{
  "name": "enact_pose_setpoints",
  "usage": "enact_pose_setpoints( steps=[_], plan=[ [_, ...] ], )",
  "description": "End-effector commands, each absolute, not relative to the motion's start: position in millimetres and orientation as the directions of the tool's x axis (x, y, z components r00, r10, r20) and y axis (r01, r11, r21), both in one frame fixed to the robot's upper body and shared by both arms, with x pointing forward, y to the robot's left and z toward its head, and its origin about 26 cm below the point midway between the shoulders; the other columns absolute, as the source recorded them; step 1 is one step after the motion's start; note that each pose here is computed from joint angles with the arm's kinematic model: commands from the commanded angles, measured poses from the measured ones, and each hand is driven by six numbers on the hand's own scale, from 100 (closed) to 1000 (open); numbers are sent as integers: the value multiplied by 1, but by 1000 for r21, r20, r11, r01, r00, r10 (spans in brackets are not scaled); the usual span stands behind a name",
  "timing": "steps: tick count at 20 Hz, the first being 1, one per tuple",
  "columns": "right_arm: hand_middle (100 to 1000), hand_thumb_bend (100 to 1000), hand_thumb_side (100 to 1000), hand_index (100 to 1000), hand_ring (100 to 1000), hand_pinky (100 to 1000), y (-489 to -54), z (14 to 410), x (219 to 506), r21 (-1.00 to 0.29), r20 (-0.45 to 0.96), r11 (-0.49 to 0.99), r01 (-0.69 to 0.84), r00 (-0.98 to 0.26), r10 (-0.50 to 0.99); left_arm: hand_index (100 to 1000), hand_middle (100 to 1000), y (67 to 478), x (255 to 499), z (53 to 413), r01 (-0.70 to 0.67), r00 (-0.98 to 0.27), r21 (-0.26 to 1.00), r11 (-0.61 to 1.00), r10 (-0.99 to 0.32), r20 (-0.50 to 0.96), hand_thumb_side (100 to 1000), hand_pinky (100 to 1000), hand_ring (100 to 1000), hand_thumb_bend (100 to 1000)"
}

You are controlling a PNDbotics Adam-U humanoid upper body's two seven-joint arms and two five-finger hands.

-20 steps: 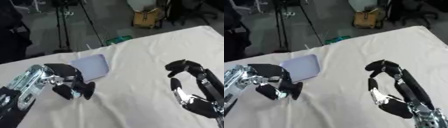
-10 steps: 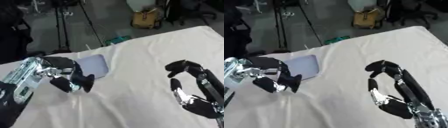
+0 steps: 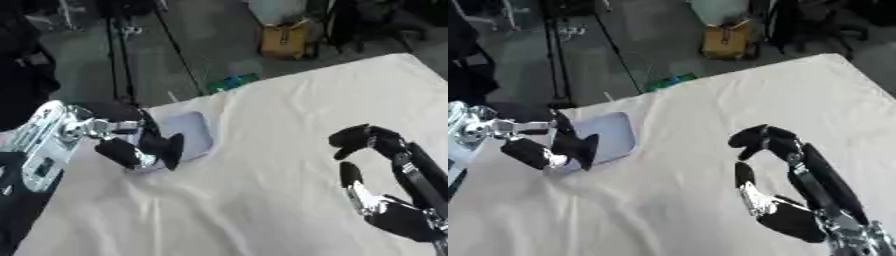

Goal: Pick up objects on the table and place them in the box.

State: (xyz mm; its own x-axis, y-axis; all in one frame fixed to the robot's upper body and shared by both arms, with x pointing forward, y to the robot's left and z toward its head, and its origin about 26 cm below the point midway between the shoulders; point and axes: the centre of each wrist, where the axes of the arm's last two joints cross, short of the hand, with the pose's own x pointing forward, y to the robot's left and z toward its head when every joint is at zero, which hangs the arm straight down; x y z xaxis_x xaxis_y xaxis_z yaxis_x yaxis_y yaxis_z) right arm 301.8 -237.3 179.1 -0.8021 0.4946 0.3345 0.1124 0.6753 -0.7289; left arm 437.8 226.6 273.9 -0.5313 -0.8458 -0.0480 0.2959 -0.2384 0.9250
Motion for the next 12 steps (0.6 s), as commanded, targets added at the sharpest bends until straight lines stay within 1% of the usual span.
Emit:
enact_pose_setpoints(
  steps=[1,4,7,8,11,12],
  plan=[
    [726,100,572,787,604,830,-236,185,301,-731,314,672,117,-816,485,784,735,235,442,290,296,-499,940,-172,-867,-2,682,1000,903,100],
    [726,100,575,787,603,830,-235,185,302,-732,311,671,114,-821,479,785,734,243,448,297,314,-460,943,-109,-887,51,657,1000,901,100],
    [726,100,574,787,603,830,-234,186,302,-733,310,671,110,-825,473,784,735,249,452,302,325,-422,944,-64,-903,84,654,1000,900,100],
    [726,100,575,787,603,830,-234,186,302,-733,309,671,109,-825,472,784,735,250,453,304,324,-413,944,-54,-906,90,625,1000,900,100],
    [726,100,576,787,603,830,-233,187,302,-735,307,669,107,-828,470,785,733,254,453,311,313,-394,949,-26,-913,105,608,1000,899,100],
    [726,100,577,787,603,830,-233,187,302,-736,306,669,106,-829,468,785,734,255,454,312,306,-387,952,-19,-916,106,587,1000,899,100]
  ],
)
